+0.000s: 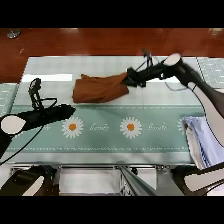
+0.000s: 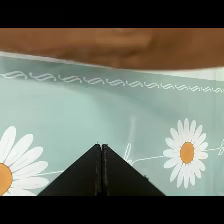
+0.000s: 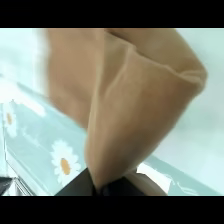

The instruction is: Fold the shirts.

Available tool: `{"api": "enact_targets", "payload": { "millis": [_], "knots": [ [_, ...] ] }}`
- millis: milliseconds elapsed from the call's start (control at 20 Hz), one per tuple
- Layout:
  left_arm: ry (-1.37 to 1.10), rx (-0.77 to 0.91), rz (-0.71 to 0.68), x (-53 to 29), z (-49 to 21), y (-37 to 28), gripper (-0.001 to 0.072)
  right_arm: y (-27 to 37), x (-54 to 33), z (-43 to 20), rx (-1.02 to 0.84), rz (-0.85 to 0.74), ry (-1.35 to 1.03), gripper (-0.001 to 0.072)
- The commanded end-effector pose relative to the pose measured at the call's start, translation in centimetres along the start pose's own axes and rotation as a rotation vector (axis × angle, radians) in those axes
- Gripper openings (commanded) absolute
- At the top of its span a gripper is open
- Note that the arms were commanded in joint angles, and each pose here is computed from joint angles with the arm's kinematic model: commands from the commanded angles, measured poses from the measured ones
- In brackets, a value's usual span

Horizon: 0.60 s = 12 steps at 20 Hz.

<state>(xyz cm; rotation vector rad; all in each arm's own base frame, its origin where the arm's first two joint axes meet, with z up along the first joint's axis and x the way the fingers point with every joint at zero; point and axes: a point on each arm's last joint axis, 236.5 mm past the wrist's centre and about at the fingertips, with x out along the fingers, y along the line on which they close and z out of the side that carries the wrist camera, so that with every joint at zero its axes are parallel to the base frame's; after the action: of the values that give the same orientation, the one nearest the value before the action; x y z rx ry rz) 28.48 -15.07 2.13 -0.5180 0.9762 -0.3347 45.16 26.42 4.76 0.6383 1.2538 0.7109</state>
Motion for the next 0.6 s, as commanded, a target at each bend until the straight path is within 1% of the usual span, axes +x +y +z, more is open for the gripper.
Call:
{"api": "enact_targets", "payload": {
  "millis": [0,150,300,450,550],
  "knots": [
    [0.002,0.002,-0.001,0.2,-0.1,-0.1,0.0026,3.5,-8.2,3.6,-0.15,-0.119,-0.041,0.0029],
    [0.014,0.0,-0.003,0.2,-0.3,-0.1,0.0026,4.1,-16.3,5.8,-0.149,-0.197,-0.166,0.0029],
    [0.021,0.0,-0.003,0.2,-0.5,-0.1,0.0026,1.8,-24.2,5.6,-0.065,-0.287,-0.28,0.0029],
    [0.022,-0.017,-0.018,0.2,-0.5,-0.5,0.0026,-2.9,-32.5,2.7,0.102,-0.464,-0.353,0.0029],
    [0.023,-0.048,-0.047,0.1,-0.5,-1.2,0.0026,-6.1,-37.4,-1.0,0.257,-0.581,-0.376,0.0029]
  ]
}}
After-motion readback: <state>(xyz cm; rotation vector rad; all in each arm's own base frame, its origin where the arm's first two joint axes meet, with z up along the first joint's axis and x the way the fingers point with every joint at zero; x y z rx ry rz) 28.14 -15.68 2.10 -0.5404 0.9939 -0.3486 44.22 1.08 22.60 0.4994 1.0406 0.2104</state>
